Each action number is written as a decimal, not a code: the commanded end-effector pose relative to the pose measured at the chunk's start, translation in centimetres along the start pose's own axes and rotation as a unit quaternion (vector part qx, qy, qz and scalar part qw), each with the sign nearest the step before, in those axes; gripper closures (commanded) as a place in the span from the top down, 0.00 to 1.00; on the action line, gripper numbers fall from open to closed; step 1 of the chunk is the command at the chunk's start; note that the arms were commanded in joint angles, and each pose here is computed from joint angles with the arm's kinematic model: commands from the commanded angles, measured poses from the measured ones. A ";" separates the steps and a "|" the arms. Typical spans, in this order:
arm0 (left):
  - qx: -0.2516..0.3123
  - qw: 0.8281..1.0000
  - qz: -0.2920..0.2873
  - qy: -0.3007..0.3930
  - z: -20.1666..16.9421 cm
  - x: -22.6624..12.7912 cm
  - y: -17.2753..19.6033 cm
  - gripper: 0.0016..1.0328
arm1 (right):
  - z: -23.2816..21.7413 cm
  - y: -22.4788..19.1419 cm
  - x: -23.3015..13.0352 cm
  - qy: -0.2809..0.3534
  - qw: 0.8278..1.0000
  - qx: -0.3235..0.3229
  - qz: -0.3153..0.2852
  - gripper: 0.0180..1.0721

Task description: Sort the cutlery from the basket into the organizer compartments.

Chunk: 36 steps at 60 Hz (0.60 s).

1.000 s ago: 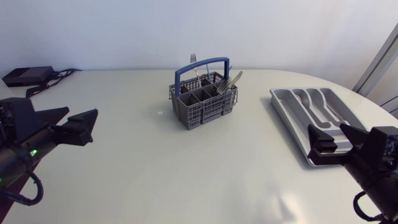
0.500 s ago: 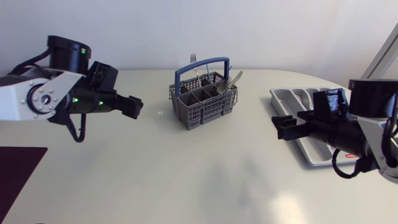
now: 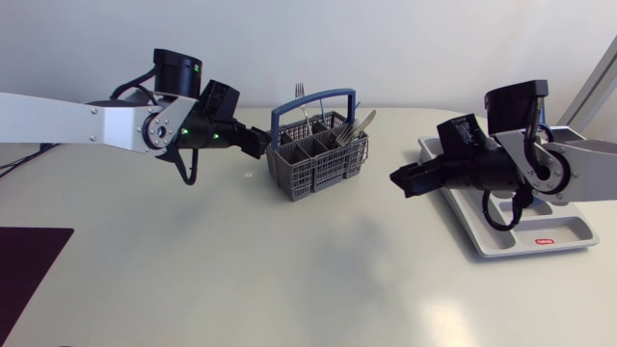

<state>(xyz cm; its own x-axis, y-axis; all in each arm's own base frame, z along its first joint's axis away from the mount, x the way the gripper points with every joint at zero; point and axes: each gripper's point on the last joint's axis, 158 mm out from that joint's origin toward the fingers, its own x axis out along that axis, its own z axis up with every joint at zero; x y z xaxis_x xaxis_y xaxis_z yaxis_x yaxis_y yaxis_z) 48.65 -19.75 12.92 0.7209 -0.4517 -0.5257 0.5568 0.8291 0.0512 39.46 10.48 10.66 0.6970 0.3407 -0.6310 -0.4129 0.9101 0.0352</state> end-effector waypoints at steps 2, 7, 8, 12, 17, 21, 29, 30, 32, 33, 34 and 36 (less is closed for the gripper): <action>0.019 1.000 -0.015 -0.013 0.7 2.0 -0.5 0.74 | 1.7 0.7 0.7 -0.020 0.999 -0.037 0.008 0.95; 0.025 0.999 -0.016 -0.030 1.7 3.0 -0.6 0.67 | 2.1 0.9 1.4 -0.015 0.999 -0.045 0.014 0.95; 0.026 0.999 -0.015 -0.032 1.8 3.0 -0.6 0.66 | 2.1 1.0 1.5 -0.014 0.999 -0.048 0.015 0.95; 0.029 0.998 -0.016 -0.045 2.7 3.9 -0.5 0.56 | 1.9 1.5 2.1 -0.009 0.998 -0.055 0.021 0.95; 0.028 0.998 -0.020 -0.051 3.3 4.9 -0.5 0.51 | 1.4 2.0 2.8 0.001 0.998 -0.062 0.028 0.95; 0.028 0.998 -0.029 -0.053 3.4 5.6 -0.7 0.41 | 1.1 2.2 3.1 0.005 0.998 -0.064 0.030 0.95; 0.030 0.998 -0.043 -0.046 3.0 6.5 -1.2 0.03 | 0.6 2.0 3.8 0.015 0.998 -0.062 0.029 0.95; 0.029 0.998 -0.046 -0.041 2.8 6.5 -1.4 0.03 | 0.6 2.0 3.8 0.015 0.997 -0.063 0.029 0.95; 0.029 0.998 -0.050 -0.036 2.6 6.4 -1.6 0.03 | 0.6 2.0 3.8 0.015 0.997 -0.064 0.029 0.95; 0.029 0.998 -0.052 -0.033 2.5 6.2 -1.8 0.03 | 0.6 2.0 3.8 0.015 0.997 -0.064 0.028 0.95; 0.029 0.998 -0.054 -0.032 2.5 6.1 -1.9 0.03 | 0.7 2.0 3.8 0.014 0.997 -0.064 0.028 0.95; 0.029 0.998 -0.057 -0.028 2.3 5.8 -2.1 0.03 | 0.8 2.0 3.8 0.013 0.997 -0.064 0.028 0.95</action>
<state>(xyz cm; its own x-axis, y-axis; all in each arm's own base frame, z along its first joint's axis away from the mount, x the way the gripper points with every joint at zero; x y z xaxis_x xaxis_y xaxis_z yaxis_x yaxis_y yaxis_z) 53.12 -24.36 12.06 0.6950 -0.5477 -0.4658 0.6377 0.7689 0.0473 40.97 13.25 8.31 0.6450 0.3739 -0.6665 -0.5087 0.8609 -0.0093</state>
